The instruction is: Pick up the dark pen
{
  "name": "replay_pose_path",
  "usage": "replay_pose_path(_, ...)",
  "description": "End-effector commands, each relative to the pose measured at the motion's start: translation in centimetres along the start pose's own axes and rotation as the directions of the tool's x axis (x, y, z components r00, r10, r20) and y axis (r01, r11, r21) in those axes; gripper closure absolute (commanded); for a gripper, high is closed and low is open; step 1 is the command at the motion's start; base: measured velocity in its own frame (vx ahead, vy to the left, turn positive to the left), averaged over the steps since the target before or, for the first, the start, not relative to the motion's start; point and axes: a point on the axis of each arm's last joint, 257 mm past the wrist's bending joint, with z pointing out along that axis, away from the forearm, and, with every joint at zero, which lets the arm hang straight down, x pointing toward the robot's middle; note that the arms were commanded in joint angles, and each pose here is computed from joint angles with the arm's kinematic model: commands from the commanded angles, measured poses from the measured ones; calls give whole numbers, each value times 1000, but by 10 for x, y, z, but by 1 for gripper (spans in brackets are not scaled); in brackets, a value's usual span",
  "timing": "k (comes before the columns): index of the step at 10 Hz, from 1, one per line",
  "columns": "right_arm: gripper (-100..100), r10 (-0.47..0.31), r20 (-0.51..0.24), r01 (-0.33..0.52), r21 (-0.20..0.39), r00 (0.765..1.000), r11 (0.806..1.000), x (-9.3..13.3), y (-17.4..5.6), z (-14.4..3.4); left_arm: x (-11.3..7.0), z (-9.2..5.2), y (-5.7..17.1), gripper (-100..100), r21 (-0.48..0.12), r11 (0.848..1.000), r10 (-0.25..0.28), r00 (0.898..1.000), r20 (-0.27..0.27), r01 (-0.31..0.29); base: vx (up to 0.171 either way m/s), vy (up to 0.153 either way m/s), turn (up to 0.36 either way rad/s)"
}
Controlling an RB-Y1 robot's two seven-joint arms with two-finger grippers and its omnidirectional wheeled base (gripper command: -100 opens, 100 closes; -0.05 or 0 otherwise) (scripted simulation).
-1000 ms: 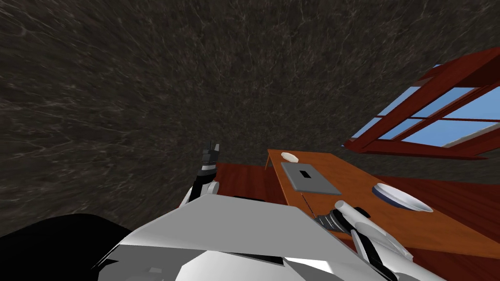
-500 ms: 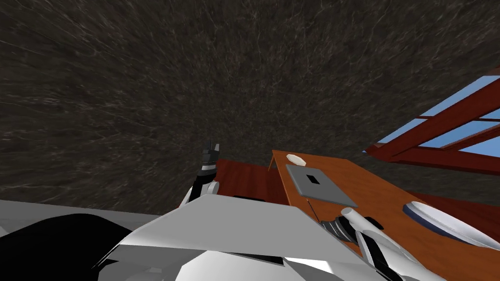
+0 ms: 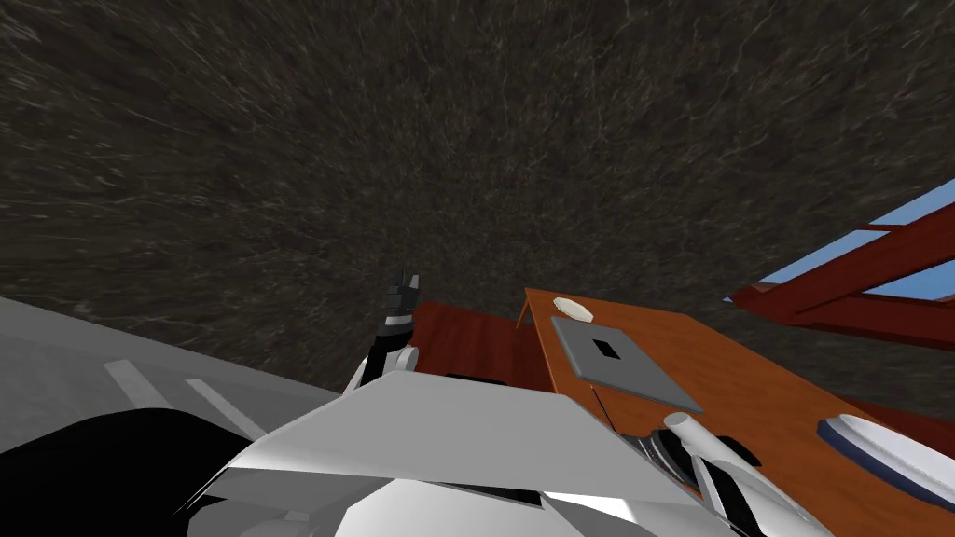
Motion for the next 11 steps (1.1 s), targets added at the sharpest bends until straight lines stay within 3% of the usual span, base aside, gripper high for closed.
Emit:
replay_pose_path(1, -100, 58, 0, -58, 3, 998, 998, -18, 4, 4, 0, 0, 0, 0, 0, 1000, 0, 1000, 0, 0, -71, -3, 358)
replay_pose_path(5, -100, 132, -3, -132, 2, 991, 991, -40, 10, 8, 0, 0, 0, 0, 0, 1000, 0, 1000, 0, 0, -62, -11, 201)
replay_pose_path(7, -100, 132, -3, -132, 2, 991, 991, -40, 10, 8, 0, 0, 0, 0, 0, 1000, 0, 1000, 0, 0, -32, -6, 54)
replay_pose_path(9, -100, 205, -6, -205, -1, 979, 979, -62, 16, 12, 0, 0, 0, 0, 0, 1000, 0, 1000, 0, 0, -60, 3, 336)
replay_pose_path(10, -100, 185, -3, -185, 2, 983, 983, -57, 13, 11, 0, 0, 0, 0, 0, 1000, 0, 1000, 0, 0, -35, -5, 86)
replay_pose_path(11, 100, 188, -5, -188, 1, 982, 982, -57, 14, 12, 0, 0, 0, 0, 0, 1000, 0, 1000, 0, 0, -5, -1, -17)
